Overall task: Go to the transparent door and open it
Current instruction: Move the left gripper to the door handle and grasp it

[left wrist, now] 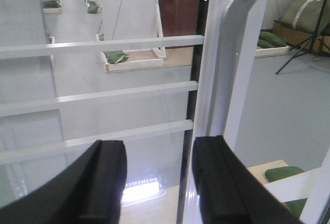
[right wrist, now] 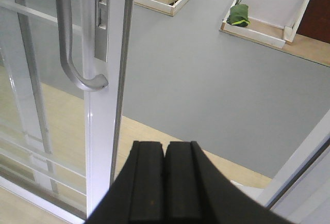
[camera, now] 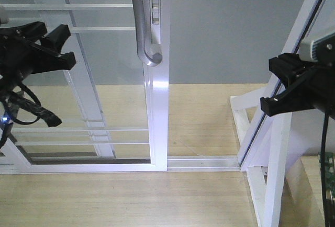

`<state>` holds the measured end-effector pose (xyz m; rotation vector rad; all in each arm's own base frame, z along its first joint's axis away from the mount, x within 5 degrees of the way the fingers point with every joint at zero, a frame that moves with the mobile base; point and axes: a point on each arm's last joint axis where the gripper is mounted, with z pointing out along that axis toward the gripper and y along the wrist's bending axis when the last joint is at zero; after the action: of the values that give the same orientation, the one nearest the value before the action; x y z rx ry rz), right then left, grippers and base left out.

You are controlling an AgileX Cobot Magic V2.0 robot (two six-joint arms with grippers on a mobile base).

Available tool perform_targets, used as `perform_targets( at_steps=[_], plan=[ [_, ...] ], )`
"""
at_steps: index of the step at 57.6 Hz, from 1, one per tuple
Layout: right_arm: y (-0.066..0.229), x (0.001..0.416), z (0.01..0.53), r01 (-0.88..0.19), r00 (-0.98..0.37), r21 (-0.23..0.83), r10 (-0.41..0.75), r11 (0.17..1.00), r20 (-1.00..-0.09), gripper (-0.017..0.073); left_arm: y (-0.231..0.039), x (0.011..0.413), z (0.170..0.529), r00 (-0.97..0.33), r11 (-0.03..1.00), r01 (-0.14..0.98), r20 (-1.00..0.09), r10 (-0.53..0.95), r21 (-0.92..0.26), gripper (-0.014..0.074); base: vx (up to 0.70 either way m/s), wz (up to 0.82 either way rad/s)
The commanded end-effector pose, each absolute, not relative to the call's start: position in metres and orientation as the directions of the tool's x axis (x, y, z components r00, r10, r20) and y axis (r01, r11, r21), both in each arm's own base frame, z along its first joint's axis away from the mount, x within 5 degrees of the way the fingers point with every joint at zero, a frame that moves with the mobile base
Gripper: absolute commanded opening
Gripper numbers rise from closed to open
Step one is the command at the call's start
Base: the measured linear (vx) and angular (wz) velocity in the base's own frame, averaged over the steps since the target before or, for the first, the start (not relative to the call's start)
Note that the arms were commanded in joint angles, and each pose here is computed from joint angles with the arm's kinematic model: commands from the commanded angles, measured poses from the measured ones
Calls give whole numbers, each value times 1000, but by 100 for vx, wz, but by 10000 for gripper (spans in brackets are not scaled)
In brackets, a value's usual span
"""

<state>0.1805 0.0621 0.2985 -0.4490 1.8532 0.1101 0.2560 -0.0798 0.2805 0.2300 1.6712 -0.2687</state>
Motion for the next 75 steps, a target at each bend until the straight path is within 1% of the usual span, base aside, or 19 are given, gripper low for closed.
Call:
perform_targets(
  at_steps=[1, 7, 10, 16, 29, 41, 51, 56, 70, 75],
  plan=[
    [60, 173, 319, -353, -124, -150, -205, 923, -971, -6, -90, 265, 298, 58, 923, 381, -995, -81, -53, 466, 0, 0],
    [58, 167, 320, -348, -123, -153, -207, 925, -971, -6, -102, 275, 285, 83, 880, 467, -986, -143, -88, 483, 0, 0],
    [58, 167, 320, -348, -125, -153, -208, 925, -970, -6, -106, 281, 278, 77, 865, 491, -984, -160, -103, 483, 0, 0],
    [58, 167, 320, -348, -125, -154, -209, 925, -970, -6, -115, 301, 267, 27, 862, 492, -987, -160, -126, 483, 0, 0],
    [58, 167, 320, -349, -119, -164, -217, 923, -969, -6, -147, 344, 270, 32, 843, 526, -988, -150, -111, 483, 0, 0],
    [58, 167, 320, -349, -119, -164, -218, 923, -969, -6, -166, 377, 268, 2, 849, 520, -994, -108, -91, 483, 0, 0],
    [58, 167, 320, -349, -119, -164, -218, 923, -969, -6, -172, 395, 274, 3, 860, 504, -996, -87, -74, 483, 0, 0],
    [58, 167, 320, -349, -119, -164, -218, 923, -969, -6, -175, 404, 276, 10, 866, 498, -998, -58, -46, 483, 0, 0],
    [58, 167, 320, -349, -119, -164, -218, 923, -969, -6, -182, 426, 277, 15, 871, 489, -998, -56, -41, 483, 0, 0],
    [58, 167, 320, -349, -120, -164, -218, 923, -969, -6, -184, 431, 276, -6, 877, 480, -999, -42, -40, 480, 0, 0]
  ],
)
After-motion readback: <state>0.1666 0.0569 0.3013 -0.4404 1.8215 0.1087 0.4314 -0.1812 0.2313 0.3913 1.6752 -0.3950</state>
